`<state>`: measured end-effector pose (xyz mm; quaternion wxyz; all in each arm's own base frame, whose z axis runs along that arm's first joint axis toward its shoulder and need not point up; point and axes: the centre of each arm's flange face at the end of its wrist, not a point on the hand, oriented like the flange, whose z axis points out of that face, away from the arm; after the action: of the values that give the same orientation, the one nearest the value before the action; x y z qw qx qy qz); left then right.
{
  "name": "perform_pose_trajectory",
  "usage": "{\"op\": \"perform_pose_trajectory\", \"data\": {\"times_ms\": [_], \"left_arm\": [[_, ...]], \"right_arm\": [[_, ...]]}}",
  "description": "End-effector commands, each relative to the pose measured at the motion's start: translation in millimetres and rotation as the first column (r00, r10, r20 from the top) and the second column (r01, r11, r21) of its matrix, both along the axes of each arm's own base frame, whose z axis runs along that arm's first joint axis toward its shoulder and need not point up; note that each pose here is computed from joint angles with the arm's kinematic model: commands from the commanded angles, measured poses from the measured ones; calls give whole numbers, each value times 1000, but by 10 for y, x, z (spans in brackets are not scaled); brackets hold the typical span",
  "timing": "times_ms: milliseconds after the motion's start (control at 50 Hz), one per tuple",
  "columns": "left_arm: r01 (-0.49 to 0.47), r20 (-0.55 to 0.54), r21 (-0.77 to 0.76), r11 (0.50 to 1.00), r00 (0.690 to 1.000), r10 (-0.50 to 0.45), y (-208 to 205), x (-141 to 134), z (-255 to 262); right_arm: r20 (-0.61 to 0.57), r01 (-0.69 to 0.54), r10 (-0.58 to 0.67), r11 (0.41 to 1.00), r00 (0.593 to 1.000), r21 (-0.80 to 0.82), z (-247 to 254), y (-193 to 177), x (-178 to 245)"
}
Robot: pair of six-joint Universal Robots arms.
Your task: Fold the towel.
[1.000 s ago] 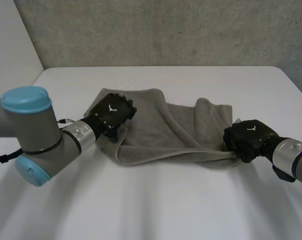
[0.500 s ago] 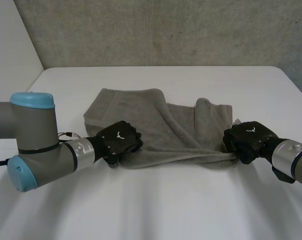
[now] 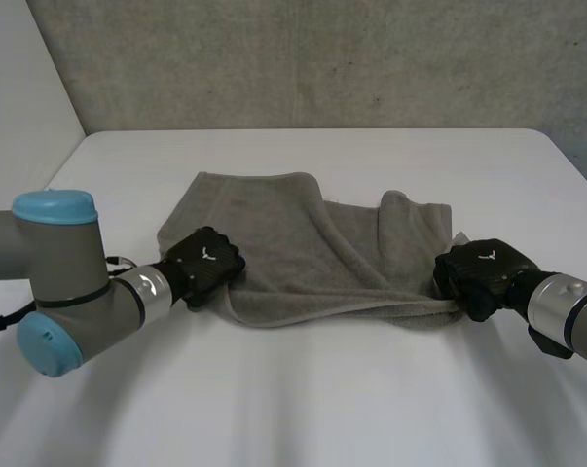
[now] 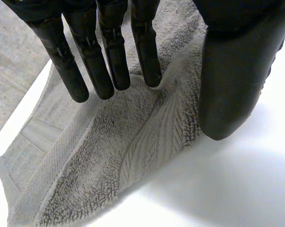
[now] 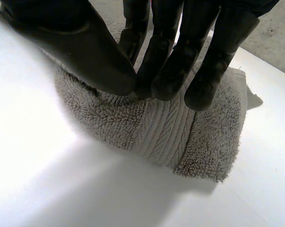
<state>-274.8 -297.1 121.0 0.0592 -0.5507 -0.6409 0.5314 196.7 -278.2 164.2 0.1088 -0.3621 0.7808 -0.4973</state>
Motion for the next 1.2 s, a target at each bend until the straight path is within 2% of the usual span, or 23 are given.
{"op": "perform_pose_trajectory", "data": {"times_ms": [20, 240, 740, 860, 900, 960, 1060, 1180, 1200], "left_arm": [[-1, 1, 19, 1000, 1000, 1, 37, 23, -43], [70, -38, 28, 997, 997, -69, 161, -20, 44], [61, -23, 51, 997, 998, -60, 143, -12, -72], [42, -60, -40, 998, 997, -45, 62, -28, 268], [1, -136, -95, 995, 991, -14, 54, -34, 655], [-10, -169, -100, 995, 986, -7, 62, -37, 768], [-65, -300, -129, 989, 954, 24, 129, 27, 1277], [-150, -380, -163, 975, 922, 78, 154, 209, 1641], [-181, -413, -179, 967, 906, 94, 177, 280, 1796]], "right_arm": [[-1, 1, -1, 1000, 1000, 2, -6, 0, -1], [-3, 2, -2, 1000, 1000, 7, -19, 13, -3], [-1, 11, -11, 1000, 1000, -9, 27, -30, -27], [6, 17, -17, 999, 1000, -37, 127, -72, -16], [11, 18, -17, 998, 1000, -53, 187, -78, -10], [18, 17, -15, 996, 1000, -87, 379, -60, -6], [21, 19, -17, 994, 1000, -106, 662, -14, -14], [34, 18, -11, 976, 999, -215, 1368, 192, -31], [45, 18, -7, 967, 999, -252, 1561, 241, -31]]}}
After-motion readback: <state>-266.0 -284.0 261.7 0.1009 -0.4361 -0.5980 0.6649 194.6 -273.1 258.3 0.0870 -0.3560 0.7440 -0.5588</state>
